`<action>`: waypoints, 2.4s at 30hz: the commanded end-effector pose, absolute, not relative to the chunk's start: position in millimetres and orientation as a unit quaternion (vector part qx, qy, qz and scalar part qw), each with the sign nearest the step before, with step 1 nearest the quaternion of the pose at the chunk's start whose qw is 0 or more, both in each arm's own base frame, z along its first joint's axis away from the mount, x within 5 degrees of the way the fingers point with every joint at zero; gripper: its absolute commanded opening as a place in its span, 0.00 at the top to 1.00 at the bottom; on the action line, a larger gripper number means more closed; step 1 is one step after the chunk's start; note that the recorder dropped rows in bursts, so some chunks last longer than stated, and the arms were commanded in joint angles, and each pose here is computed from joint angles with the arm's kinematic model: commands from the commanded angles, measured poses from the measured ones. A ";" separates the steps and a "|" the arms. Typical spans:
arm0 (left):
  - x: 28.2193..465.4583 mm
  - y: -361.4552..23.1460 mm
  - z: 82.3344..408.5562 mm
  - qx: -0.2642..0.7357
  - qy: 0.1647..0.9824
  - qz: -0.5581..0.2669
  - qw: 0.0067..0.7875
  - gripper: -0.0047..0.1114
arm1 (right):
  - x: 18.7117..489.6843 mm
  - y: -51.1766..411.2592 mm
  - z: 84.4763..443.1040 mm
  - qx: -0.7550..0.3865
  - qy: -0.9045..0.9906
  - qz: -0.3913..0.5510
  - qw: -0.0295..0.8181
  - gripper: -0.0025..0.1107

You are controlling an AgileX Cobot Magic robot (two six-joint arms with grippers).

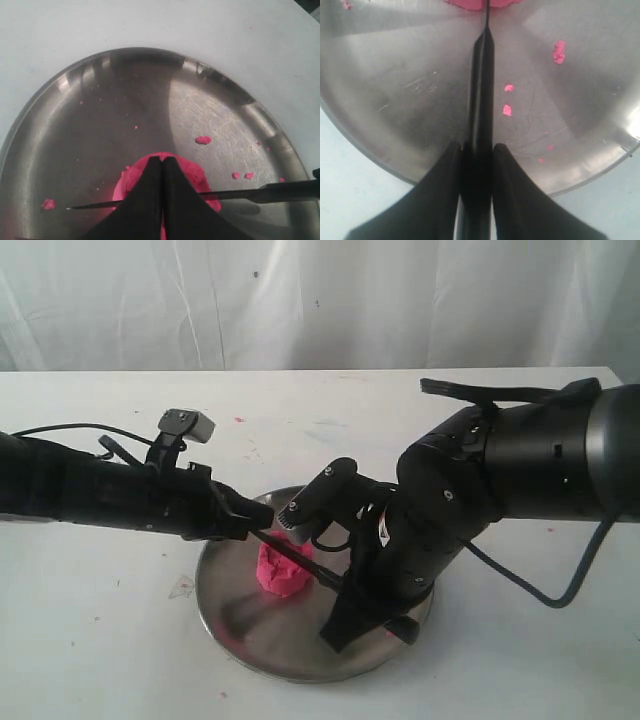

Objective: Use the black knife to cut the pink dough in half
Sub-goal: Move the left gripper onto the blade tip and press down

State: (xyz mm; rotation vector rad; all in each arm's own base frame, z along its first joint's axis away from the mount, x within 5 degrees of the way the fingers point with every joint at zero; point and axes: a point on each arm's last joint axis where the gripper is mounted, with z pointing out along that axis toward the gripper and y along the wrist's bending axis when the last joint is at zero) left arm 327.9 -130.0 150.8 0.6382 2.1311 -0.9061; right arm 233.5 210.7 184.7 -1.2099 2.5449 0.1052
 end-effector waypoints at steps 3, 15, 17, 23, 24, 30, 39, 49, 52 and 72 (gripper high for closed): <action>329.1 -132.2 142.4 0.245 0.828 -0.357 0.356 0.96 | 234.3 209.9 185.3 -0.426 0.889 0.038 0.165 0.98; 330.5 -130.0 139.0 0.247 0.835 -0.338 0.356 0.96 | 234.3 209.9 185.3 -0.426 0.889 0.038 0.165 0.98; 330.6 -130.1 136.2 0.246 0.837 -0.338 0.353 0.96 | 234.3 209.9 185.3 -0.426 0.889 0.038 0.165 0.98; 330.8 -130.1 124.2 0.244 0.843 -0.338 0.339 0.96 | 233.9 209.5 185.1 -0.426 0.889 0.037 0.162 0.98; 330.8 -130.1 123.4 0.244 0.844 -0.338 0.338 0.96 | 233.9 209.5 185.1 -0.426 0.889 0.037 0.162 0.98; 330.9 -130.2 123.7 0.244 0.843 -0.339 0.338 0.96 | 234.1 209.7 185.2 -0.428 0.888 0.037 0.164 0.98; 330.9 -130.2 123.7 0.244 0.843 -0.339 0.338 0.96 | 235.4 210.9 182.0 -0.428 0.888 0.037 0.164 0.98; 330.9 -130.2 123.7 0.244 0.843 -0.339 0.338 0.96 | 236.7 212.1 171.5 -0.429 0.890 0.033 0.149 0.98; 330.9 -130.2 123.7 0.244 0.843 -0.339 0.338 0.96 | 236.7 212.1 171.5 -0.429 0.890 0.033 0.149 0.98; 331.3 -129.5 121.4 0.249 0.845 -0.332 0.338 0.96 | 234.7 210.2 186.6 -0.428 0.887 0.038 0.169 0.98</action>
